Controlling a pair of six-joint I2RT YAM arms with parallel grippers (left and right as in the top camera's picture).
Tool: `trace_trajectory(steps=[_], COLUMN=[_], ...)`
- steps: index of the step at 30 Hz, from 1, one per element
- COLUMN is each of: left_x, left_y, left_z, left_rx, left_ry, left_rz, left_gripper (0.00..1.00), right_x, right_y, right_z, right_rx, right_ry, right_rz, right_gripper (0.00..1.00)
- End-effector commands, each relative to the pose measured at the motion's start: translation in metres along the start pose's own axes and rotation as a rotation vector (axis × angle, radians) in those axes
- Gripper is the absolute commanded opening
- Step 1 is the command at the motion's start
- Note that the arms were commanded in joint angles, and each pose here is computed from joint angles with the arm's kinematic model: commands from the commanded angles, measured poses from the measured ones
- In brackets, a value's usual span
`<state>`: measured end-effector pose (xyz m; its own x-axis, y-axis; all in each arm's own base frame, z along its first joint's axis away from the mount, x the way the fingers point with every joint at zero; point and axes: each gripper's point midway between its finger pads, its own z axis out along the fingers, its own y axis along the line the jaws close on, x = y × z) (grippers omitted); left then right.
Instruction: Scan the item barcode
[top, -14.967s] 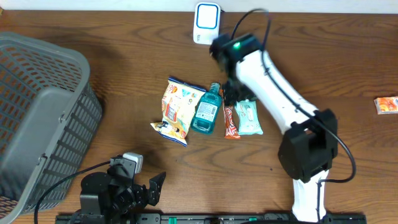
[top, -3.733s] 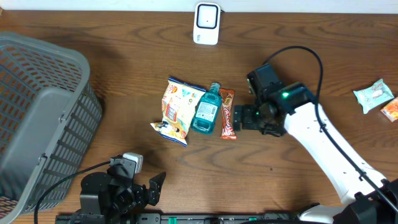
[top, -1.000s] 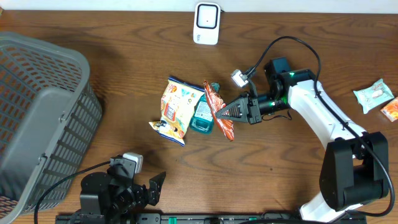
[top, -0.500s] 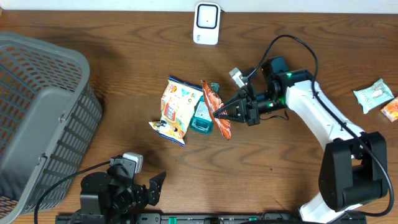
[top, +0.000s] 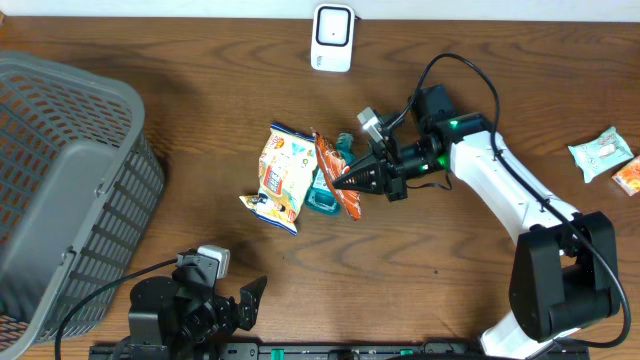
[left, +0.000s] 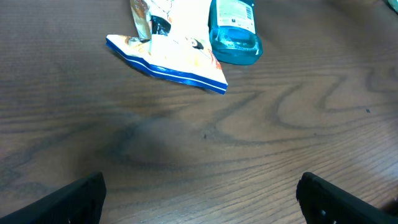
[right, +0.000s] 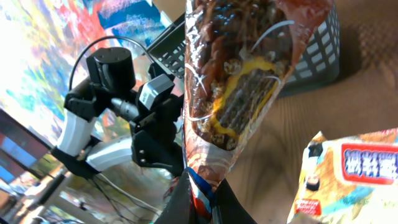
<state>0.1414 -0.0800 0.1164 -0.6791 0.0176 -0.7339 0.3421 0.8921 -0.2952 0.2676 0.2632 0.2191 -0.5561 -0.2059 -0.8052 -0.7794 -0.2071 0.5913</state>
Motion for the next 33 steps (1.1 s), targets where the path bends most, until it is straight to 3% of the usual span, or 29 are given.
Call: trace_trajectory(steps=[1,7,10,14,23,33], left_x=[-0.003,-0.003,-0.003,-0.003,-0.003,-0.003], left_y=[0.000,0.000,0.000,0.000,0.000,0.000], left_z=[-0.002,-0.002,-0.002,-0.002,-0.002,-0.002], left_rx=[-0.006,-0.006,-0.006,-0.006,-0.006,-0.006], left_ry=[-0.010,-0.010,-0.010,-0.010,-0.010,-0.010], left_rz=[0.013,0.013,0.013,0.013,0.013,0.013], left_gripper=[0.98,0.98,0.98,0.98,0.98,0.98], right_x=[-0.008,-0.013,-0.019,-0.028,-0.030,-0.030], right_y=[0.009,0.007,0.004,0.000,-0.003,-0.003], right_z=[0.005,0.014,0.016,0.016,0.013,0.013], right_rx=[-0.039,-0.060,-0.065,-0.062,-0.047,-0.043], right_ry=[-0.018,-0.008,-0.004,0.003,0.020,0.032], right_rz=[-0.069,-0.201,-0.165,0.108,0.976,1.445], right_gripper=[0.01,0.01,0.01,0.02,0.02,0.02])
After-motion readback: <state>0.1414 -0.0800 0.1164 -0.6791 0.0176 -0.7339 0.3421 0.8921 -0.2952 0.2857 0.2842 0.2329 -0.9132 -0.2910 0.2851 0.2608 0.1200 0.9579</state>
